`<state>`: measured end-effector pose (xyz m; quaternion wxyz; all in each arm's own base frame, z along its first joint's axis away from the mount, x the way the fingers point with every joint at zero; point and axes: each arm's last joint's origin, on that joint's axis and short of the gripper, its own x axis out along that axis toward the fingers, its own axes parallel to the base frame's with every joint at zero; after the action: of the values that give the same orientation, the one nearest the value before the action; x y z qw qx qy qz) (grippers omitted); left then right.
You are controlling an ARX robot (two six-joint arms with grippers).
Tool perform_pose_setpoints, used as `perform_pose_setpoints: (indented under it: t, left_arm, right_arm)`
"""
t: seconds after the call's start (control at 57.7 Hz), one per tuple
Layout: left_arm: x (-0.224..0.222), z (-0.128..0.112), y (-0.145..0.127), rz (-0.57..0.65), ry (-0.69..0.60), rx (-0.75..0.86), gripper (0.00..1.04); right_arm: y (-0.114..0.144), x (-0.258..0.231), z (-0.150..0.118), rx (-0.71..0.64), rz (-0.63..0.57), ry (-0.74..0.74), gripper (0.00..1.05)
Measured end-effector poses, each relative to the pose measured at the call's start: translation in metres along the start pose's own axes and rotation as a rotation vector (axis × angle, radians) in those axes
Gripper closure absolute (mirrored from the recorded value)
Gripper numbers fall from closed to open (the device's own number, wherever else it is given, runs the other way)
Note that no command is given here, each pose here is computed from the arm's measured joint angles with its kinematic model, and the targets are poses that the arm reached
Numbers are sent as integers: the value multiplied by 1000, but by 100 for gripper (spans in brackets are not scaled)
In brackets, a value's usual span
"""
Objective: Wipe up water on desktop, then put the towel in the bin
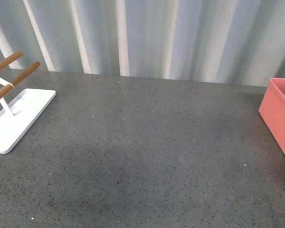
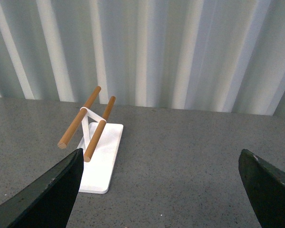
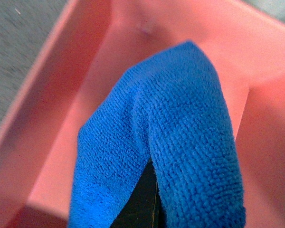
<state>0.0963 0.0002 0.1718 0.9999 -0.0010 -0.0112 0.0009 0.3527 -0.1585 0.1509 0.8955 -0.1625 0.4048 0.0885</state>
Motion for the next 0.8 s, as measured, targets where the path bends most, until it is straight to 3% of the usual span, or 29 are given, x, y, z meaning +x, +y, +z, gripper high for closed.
perform_pose_setpoints:
  t: [0.139, 0.295, 0.797]
  left_arm:
    - [0, 0, 0, 0, 0, 0, 7]
    - [0, 0, 0, 0, 0, 0, 7]
    - [0, 0, 0, 0, 0, 0, 7]
  right_arm:
    - [6, 33, -32, 13, 8, 152, 101]
    - [9, 47, -44, 37, 8, 210, 100]
    - [2, 35, -30, 113, 42, 175, 22]
